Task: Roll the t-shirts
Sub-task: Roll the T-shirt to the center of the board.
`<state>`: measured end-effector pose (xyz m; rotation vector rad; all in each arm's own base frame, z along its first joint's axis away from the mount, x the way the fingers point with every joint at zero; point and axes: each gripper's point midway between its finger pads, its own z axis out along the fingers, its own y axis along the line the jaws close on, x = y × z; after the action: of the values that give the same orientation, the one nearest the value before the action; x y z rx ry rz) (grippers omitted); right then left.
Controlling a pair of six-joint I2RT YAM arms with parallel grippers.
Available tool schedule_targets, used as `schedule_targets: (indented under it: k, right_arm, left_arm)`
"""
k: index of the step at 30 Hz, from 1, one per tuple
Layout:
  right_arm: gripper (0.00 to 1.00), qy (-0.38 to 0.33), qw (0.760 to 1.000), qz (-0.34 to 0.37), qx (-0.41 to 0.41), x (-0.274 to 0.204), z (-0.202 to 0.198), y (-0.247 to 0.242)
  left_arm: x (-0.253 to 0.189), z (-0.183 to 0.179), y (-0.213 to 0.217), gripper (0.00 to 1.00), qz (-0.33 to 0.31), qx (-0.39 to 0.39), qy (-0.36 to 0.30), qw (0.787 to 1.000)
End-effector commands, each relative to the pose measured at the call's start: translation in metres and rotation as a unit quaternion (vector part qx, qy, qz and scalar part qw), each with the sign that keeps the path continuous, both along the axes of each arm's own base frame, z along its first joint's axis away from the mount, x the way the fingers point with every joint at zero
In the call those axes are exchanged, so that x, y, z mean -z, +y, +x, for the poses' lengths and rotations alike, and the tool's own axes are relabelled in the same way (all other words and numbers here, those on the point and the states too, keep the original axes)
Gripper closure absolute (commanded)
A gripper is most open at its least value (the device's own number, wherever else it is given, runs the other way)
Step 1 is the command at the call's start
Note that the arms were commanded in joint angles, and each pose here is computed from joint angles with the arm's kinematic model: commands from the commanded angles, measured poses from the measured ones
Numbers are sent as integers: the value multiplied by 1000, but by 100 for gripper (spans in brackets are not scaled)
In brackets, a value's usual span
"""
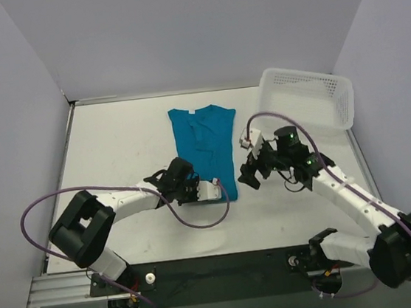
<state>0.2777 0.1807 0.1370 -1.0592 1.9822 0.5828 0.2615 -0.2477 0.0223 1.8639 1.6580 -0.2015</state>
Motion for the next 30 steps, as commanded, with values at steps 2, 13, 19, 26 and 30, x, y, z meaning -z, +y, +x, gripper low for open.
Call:
schedule_targets:
  k: [2,13,19,26,30]
  right_arm:
    - [21,-167,982,-48,-75,3,-12,25]
    - [18,-209,957,-57,-195,42,-39,66]
    - [17,-205,951,-43,-226,55,-38,85]
    - [16,-202,946,-38,-251,69,-36,97]
    - [16,-198,943,-37,-265,77,-38,101]
  left_arm:
    - [0,-19,-8,100,-7,21,110,994]
    - [-14,-15,-8,100,-34,10,201,979]
    - [-18,-15,-10,100,-44,5,223,974]
    - [-24,-11,-15,100,-53,2,246,968]
    - [-28,-7,-16,100,-59,-6,273,960]
